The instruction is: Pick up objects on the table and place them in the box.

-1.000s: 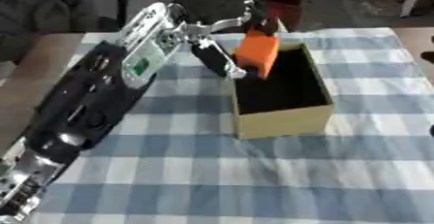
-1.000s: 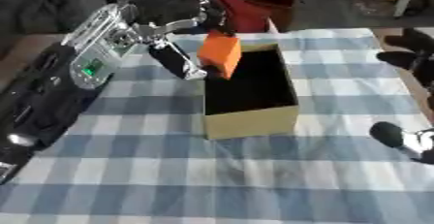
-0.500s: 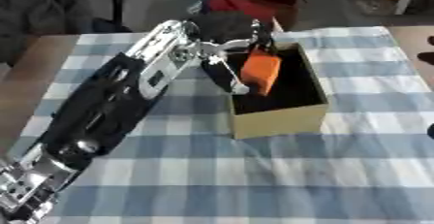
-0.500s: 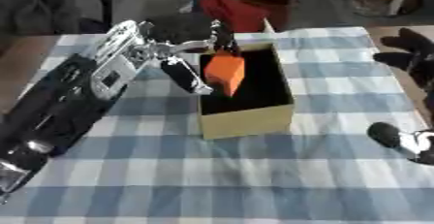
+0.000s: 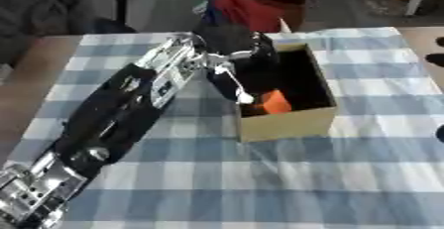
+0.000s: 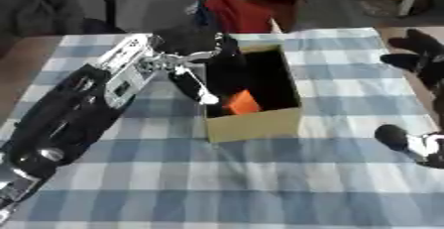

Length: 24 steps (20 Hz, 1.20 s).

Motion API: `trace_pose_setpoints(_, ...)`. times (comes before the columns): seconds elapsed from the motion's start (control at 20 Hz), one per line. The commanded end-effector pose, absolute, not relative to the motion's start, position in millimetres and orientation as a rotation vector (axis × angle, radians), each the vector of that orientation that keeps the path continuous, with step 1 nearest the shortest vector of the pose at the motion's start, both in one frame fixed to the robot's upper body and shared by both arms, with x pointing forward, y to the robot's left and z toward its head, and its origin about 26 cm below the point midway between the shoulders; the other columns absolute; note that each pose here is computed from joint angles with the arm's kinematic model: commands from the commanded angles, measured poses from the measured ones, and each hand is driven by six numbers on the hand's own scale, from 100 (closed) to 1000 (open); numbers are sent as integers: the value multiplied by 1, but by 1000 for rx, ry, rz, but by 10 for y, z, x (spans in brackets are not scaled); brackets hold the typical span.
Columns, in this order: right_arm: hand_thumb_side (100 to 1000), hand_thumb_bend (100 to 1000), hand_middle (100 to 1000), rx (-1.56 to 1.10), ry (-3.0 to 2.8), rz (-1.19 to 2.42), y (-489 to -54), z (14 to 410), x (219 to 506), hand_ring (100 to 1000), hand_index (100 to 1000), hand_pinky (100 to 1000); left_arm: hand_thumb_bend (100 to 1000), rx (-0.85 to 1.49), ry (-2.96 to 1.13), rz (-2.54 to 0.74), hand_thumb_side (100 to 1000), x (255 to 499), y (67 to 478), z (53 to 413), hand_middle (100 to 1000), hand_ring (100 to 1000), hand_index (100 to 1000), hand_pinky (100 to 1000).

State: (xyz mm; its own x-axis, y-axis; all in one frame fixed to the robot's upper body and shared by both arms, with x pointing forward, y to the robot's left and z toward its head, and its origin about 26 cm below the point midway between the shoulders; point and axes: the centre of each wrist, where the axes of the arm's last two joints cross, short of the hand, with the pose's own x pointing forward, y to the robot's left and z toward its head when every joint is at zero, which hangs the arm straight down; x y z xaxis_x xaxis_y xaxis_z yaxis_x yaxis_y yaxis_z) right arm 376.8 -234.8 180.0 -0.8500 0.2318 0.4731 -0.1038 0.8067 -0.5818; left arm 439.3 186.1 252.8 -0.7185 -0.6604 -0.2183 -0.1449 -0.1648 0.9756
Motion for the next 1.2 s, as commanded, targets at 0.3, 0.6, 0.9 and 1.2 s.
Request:
trace_pose_setpoints(0.3,610,763,866,-116,-2465,839,-2362,1853,3763,816,1000,875,447,1019,-1931,-1817,426,4187,2013,2985,763,751,869,774)
trace_pose_setpoints(0.6,612,764,866,-142,-2456,825,-2407,1830,3763,816,1000,874,313,1110,-2135,-1482,369,3836,2484,3418,732,730,850,759)
trace_pose_setpoints(0.9,613,762,866,-169,-2448,807,-2460,1821,3753,817,1000,875,113,1085,-2251,-1004,399,3566,3042,3472,675,694,828,742)
trace_pose_setpoints(1.2,620,743,866,-180,-2450,794,-2479,1833,3748,817,1000,875,100,943,-2216,-775,463,3487,3317,3108,660,687,830,744)
